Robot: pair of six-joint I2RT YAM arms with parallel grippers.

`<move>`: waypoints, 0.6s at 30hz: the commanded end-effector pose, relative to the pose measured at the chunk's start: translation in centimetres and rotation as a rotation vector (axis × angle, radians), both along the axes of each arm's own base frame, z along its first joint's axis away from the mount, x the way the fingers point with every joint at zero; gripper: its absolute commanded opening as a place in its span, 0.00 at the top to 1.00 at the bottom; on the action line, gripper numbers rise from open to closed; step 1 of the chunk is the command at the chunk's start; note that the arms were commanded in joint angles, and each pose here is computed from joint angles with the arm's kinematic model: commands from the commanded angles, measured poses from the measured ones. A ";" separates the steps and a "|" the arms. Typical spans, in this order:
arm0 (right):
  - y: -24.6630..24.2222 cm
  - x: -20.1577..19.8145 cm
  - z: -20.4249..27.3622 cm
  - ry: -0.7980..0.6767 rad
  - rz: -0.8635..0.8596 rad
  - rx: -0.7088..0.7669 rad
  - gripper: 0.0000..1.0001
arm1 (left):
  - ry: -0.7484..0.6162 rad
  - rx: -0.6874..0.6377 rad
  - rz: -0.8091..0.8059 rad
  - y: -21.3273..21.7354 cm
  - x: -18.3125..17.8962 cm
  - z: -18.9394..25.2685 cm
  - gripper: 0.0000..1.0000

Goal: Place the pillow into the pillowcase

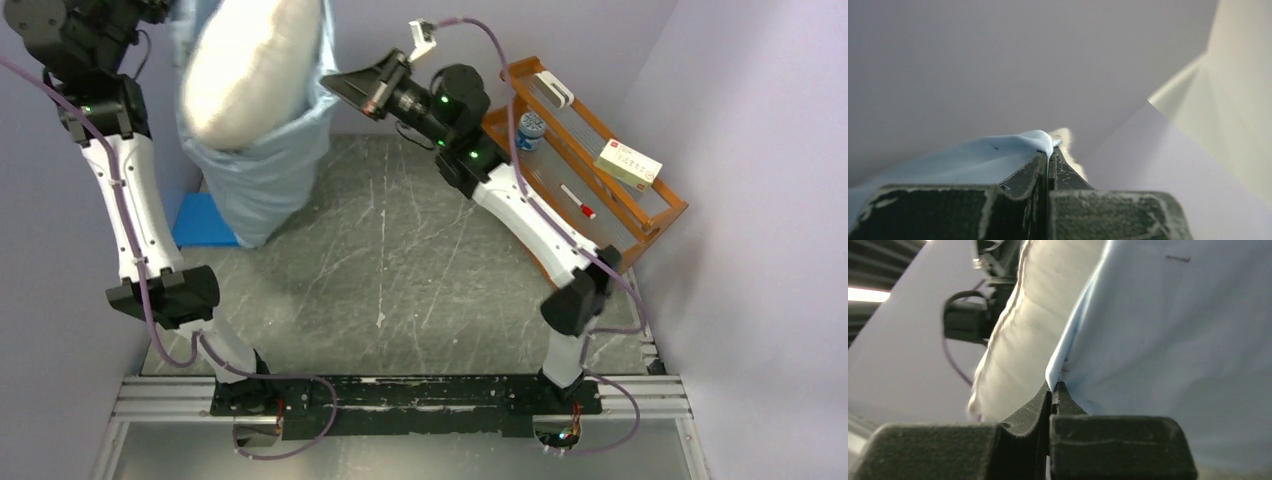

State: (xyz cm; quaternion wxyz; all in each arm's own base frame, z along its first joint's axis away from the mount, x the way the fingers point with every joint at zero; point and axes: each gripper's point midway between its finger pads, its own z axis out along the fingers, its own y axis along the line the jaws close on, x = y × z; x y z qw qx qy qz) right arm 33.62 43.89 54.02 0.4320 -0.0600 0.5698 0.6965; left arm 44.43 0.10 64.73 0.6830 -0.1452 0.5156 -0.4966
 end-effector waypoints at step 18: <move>-19.2 1.5 -33.8 0.349 -0.531 -0.616 1.00 | 0.341 0.480 -0.690 -32.2 -9.6 -31.5 0.90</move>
